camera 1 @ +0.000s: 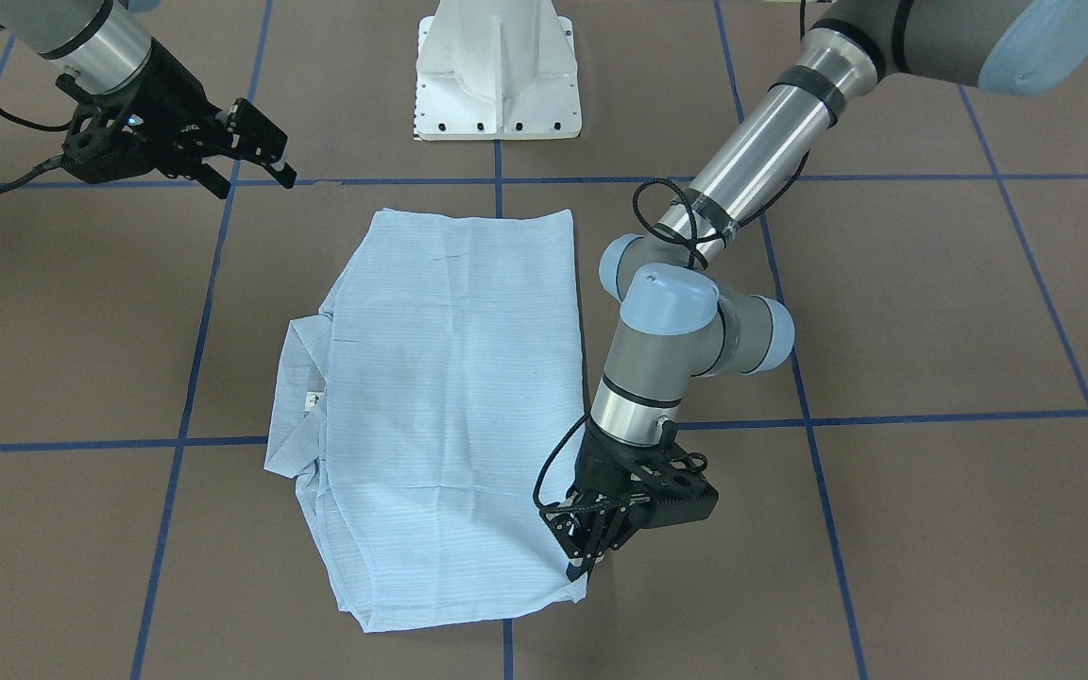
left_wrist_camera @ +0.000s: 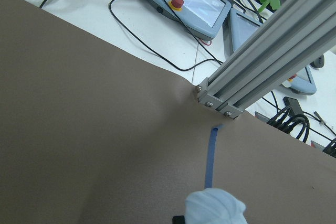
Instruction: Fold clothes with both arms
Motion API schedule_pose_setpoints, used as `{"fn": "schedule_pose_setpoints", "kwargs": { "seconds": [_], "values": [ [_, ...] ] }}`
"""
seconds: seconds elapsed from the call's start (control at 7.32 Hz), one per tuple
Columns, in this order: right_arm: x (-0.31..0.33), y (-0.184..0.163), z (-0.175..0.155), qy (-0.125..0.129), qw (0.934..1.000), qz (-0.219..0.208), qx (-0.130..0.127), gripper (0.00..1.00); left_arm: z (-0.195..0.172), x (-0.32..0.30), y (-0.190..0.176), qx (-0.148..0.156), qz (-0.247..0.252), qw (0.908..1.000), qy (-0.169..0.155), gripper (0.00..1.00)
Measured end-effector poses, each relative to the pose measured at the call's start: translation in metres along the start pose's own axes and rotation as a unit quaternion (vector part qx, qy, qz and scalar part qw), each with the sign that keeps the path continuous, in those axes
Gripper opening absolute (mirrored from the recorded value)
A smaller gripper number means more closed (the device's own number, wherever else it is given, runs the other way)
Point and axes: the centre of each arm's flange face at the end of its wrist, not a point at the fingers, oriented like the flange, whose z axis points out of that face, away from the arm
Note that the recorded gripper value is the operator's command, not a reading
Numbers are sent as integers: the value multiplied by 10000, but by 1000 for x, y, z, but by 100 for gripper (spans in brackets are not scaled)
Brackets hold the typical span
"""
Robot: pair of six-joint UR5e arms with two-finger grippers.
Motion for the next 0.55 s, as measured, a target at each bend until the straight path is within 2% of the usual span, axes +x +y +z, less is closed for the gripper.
{"fn": "schedule_pose_setpoints", "kwargs": {
  "seconds": [0.14, 0.55],
  "values": [
    [0, -1, 1, 10, 10000, -2, 29, 100, 0, -1, 0, 7, 17, 10000, 5, 100],
    [1, -3, 3, 40, 10000, -8, 77, 100, -3, 2, -3, -2, 27, 10000, 40, 100]
  ]
}}
